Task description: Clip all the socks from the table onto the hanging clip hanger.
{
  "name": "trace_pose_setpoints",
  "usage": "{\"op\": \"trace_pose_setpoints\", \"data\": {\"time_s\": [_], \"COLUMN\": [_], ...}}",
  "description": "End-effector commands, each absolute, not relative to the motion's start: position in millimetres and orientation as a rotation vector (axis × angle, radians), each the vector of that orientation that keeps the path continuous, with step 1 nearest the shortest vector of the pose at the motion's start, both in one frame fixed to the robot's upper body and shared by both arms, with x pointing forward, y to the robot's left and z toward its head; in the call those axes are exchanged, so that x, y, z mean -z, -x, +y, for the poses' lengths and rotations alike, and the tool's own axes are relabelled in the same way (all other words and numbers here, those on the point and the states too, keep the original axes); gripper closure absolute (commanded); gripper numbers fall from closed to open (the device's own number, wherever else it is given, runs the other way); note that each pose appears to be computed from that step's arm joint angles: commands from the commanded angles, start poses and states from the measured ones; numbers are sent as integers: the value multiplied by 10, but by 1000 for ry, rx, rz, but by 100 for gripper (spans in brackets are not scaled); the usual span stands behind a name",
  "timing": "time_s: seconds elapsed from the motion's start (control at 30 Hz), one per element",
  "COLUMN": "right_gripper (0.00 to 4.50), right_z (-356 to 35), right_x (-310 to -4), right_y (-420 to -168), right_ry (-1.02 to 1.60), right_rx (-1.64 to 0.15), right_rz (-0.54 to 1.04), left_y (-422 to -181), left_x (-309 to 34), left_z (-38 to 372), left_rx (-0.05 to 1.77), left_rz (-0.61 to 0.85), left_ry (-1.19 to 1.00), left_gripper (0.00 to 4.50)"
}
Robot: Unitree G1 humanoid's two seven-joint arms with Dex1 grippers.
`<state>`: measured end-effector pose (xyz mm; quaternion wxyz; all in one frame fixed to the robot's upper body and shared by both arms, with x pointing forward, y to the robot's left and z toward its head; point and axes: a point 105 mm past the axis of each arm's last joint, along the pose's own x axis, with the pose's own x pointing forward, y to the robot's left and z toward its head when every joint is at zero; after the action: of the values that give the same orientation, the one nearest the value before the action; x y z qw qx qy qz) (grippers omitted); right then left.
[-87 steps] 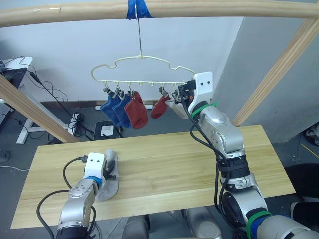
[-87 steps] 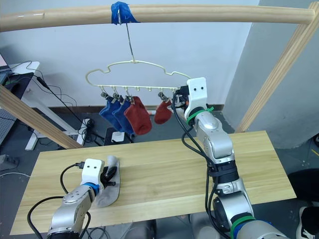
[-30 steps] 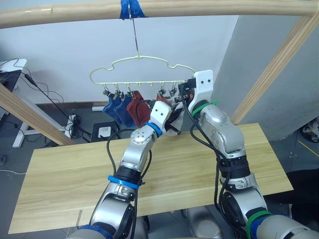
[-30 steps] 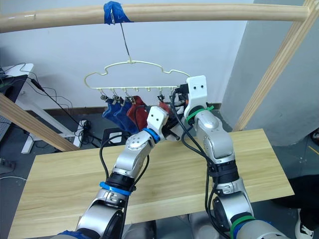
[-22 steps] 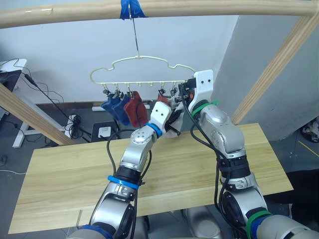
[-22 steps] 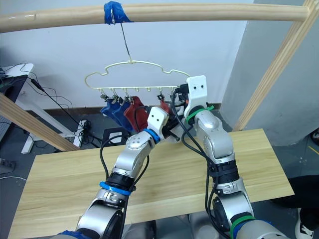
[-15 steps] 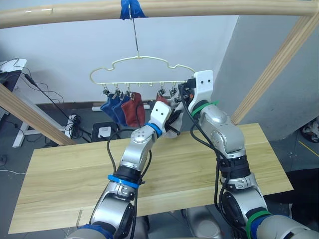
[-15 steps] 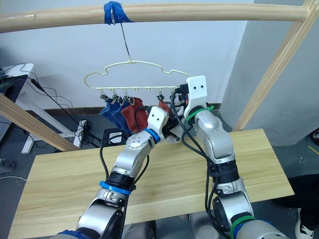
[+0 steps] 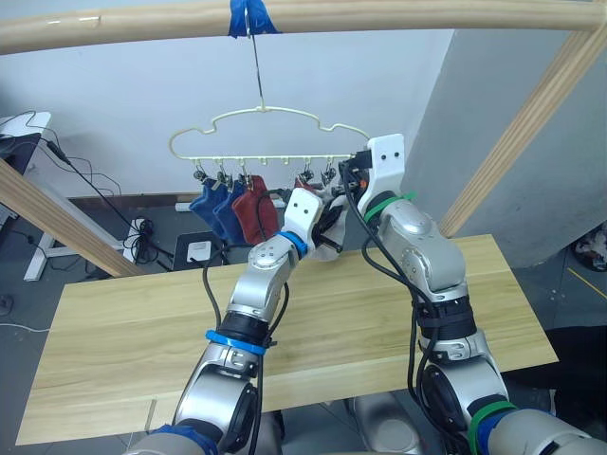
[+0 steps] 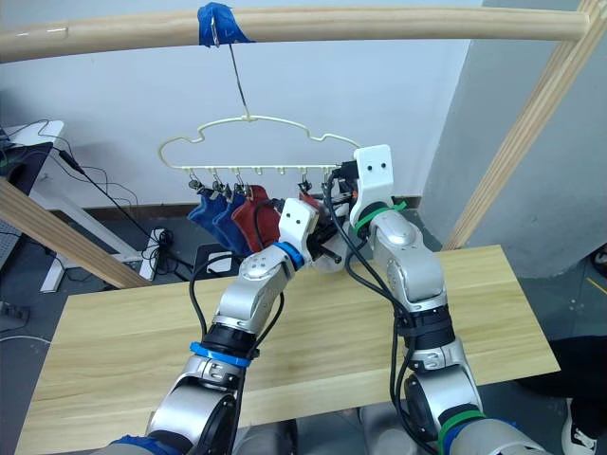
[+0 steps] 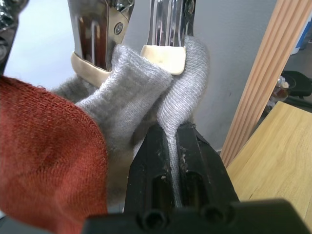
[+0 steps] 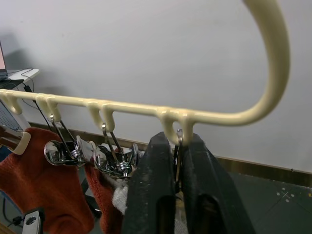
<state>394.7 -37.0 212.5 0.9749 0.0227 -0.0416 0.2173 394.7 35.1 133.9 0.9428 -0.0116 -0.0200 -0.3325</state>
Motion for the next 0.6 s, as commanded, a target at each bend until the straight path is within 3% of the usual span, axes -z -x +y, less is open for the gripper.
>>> {"op": "trace_pose_setpoints", "data": {"time_s": [0.03, 0.13, 0.3, 0.47, 0.6], "right_gripper": [283, 171, 0, 0, 0], "right_z": [-366, -403, -529, -695, -803], "right_x": [-2325, -2344, -2357, -2321, -2278], "right_y": [-3882, -3857, -3680, -3454, -3258], "right_ry": [-63, -68, -50, 64, 212], "right_rx": [-440, -437, -494, -628, -791], "right_rz": [-159, -166, -178, -154, -115], "left_y": [-3928, -3869, -3688, -3498, -3338], "left_x": [-1585, -1606, -1420, -1293, -1413], "left_z": [304, 285, 377, 783, 1168], "left_rx": [697, 739, 870, 950, 967], "left_rz": [-127, -143, -109, -62, -36], "left_ry": [44, 45, -112, -268, -286], "left_gripper": [450, 450, 312, 158, 37]}}
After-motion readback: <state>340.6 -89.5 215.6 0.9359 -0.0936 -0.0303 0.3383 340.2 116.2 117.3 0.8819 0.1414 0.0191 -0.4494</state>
